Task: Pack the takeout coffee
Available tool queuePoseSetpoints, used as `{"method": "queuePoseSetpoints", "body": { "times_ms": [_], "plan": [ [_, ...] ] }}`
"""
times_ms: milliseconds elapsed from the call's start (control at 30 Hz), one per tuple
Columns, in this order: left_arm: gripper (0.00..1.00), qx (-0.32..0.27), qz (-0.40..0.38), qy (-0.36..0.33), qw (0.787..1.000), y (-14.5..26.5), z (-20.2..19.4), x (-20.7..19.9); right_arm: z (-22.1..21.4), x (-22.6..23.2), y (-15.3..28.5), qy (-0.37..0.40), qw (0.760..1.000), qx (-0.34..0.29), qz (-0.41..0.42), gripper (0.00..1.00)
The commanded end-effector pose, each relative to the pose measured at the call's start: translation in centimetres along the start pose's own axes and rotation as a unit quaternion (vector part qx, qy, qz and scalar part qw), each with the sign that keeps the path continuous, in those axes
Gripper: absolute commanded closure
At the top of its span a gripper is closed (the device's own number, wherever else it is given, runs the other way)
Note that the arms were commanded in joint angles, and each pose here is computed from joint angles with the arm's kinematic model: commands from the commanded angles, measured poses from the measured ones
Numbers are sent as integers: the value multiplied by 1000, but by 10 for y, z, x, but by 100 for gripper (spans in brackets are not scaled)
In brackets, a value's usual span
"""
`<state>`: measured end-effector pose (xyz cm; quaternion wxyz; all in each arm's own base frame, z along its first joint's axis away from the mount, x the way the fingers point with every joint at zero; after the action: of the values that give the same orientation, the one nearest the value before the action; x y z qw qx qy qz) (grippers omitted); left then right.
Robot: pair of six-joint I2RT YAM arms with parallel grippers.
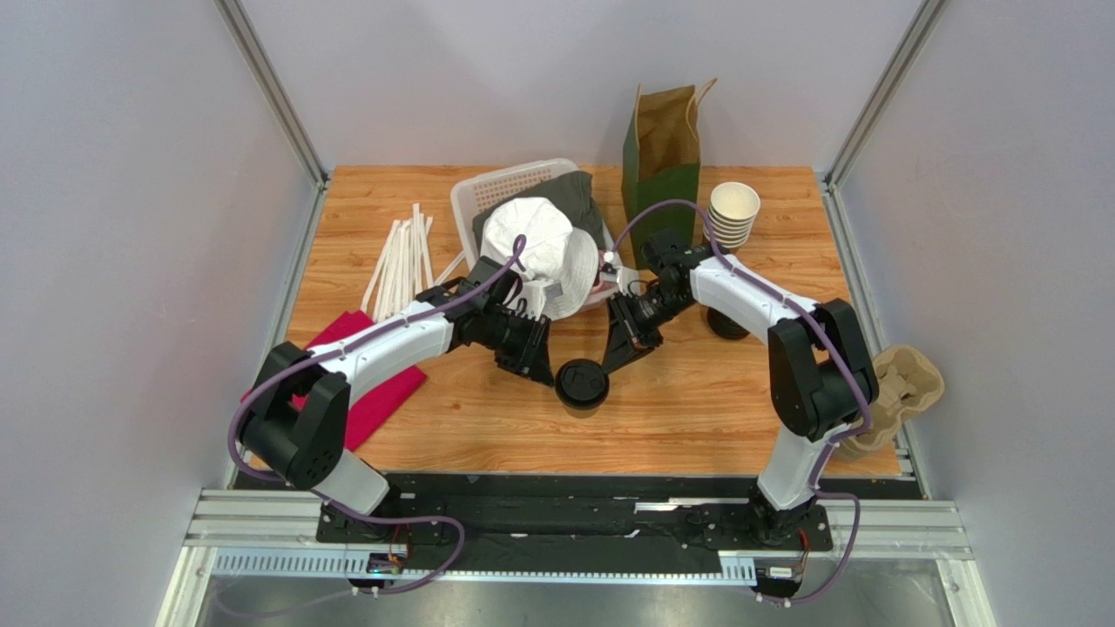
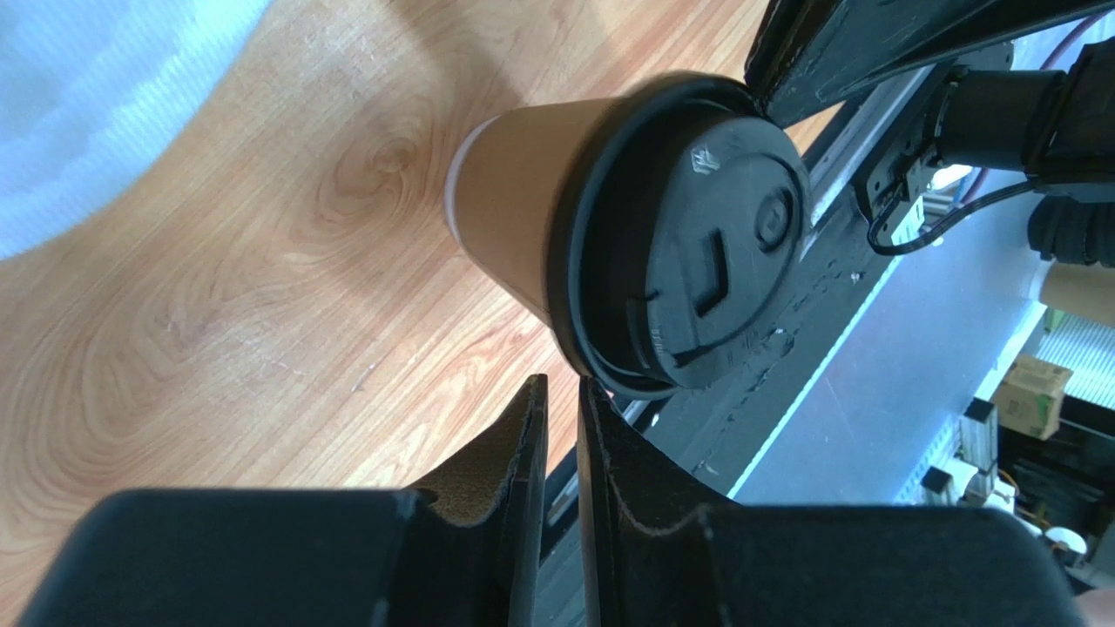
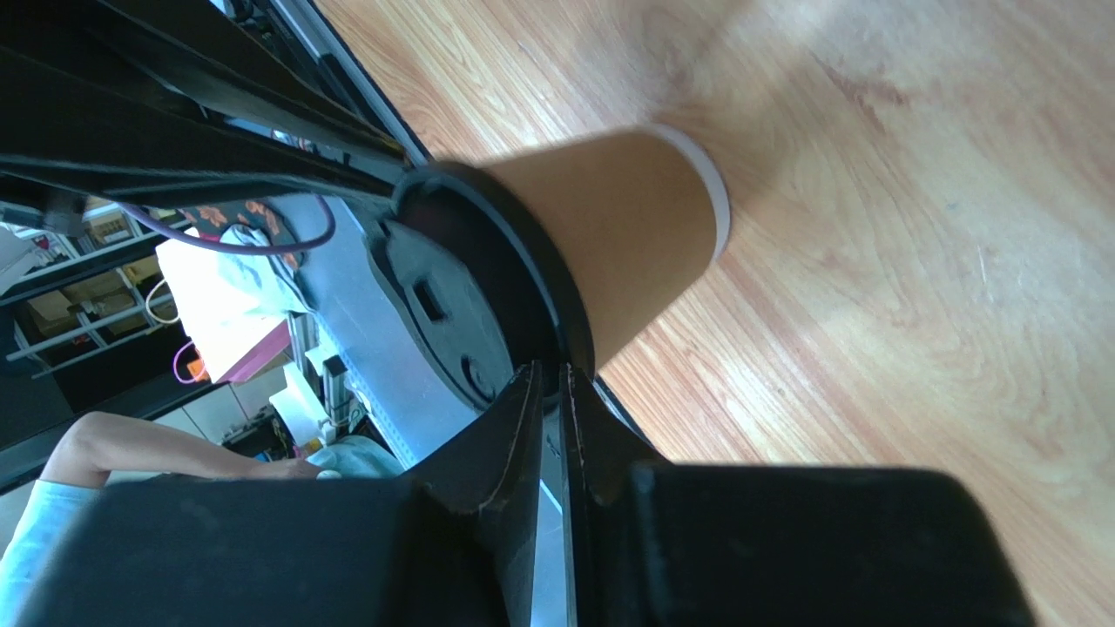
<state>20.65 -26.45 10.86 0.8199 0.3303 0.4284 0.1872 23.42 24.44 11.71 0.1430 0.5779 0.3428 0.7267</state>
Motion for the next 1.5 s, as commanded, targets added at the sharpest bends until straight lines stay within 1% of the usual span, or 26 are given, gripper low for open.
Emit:
{"method": "queuePoseSetpoints", "body": {
  "times_ms": [0,167,300,433,467,533,567,667,767,900,933,1000,1033,1067,1200,1300,1333,1467],
  "plan": [
    [78,-19,-23,-1,1000,3,4,-10,23,19,-2,41,999,-21,19,87],
    [78,-32,-28,10,999,5,2,-11,39,31,13,71,996,-47,11,87],
    [78,-42,-21,23,999,12,2,-5,40,31,36,69,995,-73,-6,84],
    [78,-80,-24,17,996,28,13,-5,15,30,49,42,996,-71,-12,78],
    [76,-86,-26,10,996,31,16,-7,0,25,44,26,998,-57,-9,73],
    [72,-94,-35,-4,995,33,21,-12,-16,28,41,11,999,-47,5,63],
    [67,-99,-37,-9,994,35,24,-13,-30,21,34,-8,999,-31,8,56],
    [62,-103,-38,-14,994,36,27,-14,-36,20,28,-4,999,-30,11,46],
    [62,-104,-43,-13,994,35,26,-16,-40,26,23,0,999,-5,32,46],
    [59,-130,-56,-8,990,45,29,-19,-58,27,13,30,999,30,34,45],
    [58,-143,-69,-8,987,49,33,-23,-60,27,14,43,998,20,33,45],
    [56,-152,-75,-1,985,50,30,-22,-64,26,12,53,998,13,35,45],
    [55,-170,-79,0,982,56,34,-25,-70,24,8,56,998,16,39,46],
    [54,-171,-79,9,982,55,31,-23,-73,27,8,66,997,12,42,50],
    [53,-182,-84,24,980,60,31,-21,-85,32,-8,104,994,22,34,52],
    [52,-184,-81,35,979,61,32,-17,-79,34,-18,103,994,8,26,52],
    [52,-184,-81,36,979,62,32,-17,-70,34,-20,113,993,-10,27,53],
    [52,-188,-78,40,978,64,30,-14,-53,28,-27,112,993,-34,8,53]
  ]
}}
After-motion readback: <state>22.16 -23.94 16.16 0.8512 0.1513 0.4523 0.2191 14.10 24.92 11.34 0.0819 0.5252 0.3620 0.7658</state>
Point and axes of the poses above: each gripper's point midway between its finger pads, its own y axis back along the fingers, its own x axis along the line the jaws close on, z = x × y, the point moved 1 cm from there along y, back along the fingers, and after that the axes turned 3 degrees about -y, right-handed, at the moved point
